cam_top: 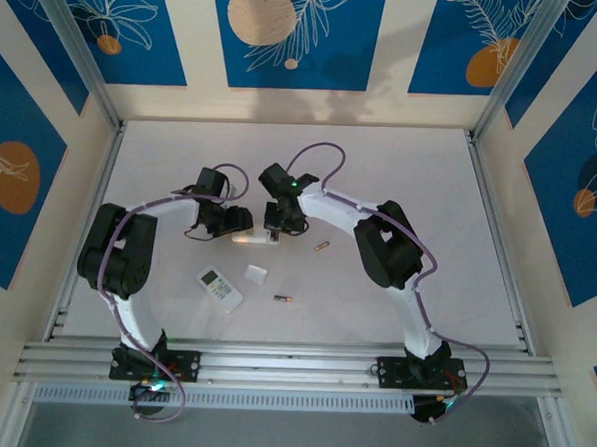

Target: Load the batteries into the remote control

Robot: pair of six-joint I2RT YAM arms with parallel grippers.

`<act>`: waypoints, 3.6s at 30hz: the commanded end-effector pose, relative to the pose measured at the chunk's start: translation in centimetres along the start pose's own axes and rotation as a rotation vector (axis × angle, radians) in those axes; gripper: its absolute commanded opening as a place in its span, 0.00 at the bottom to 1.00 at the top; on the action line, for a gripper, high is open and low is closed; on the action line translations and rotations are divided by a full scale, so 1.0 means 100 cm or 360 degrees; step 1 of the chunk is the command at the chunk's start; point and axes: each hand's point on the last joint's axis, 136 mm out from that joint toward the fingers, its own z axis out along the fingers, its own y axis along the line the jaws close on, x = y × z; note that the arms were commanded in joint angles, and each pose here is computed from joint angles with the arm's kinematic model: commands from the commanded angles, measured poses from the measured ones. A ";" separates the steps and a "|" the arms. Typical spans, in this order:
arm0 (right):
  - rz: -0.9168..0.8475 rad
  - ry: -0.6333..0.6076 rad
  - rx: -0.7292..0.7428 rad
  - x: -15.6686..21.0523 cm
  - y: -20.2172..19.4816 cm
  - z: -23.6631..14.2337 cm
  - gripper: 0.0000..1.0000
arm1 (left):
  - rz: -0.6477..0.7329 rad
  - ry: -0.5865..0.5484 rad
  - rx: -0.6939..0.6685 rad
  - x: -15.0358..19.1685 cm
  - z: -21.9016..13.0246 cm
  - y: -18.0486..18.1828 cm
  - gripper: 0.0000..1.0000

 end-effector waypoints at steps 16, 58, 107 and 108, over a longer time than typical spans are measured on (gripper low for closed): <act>-0.0028 0.0363 0.0117 0.045 -0.019 -0.001 0.12 | -0.0036 0.0170 -0.0022 0.028 -0.002 0.002 0.63; 0.0219 -0.0106 -0.0323 0.030 -0.070 -0.131 0.73 | 0.0754 0.0410 -0.0536 0.138 -0.011 -0.031 0.92; -0.0605 -0.0317 -0.1033 0.024 0.000 -0.282 0.50 | 0.2212 -0.1332 0.0487 0.027 -0.191 -0.252 0.47; -0.0599 -0.0324 -0.1024 0.022 0.000 -0.280 0.47 | 0.2208 -0.1335 0.0486 0.027 -0.192 -0.252 0.47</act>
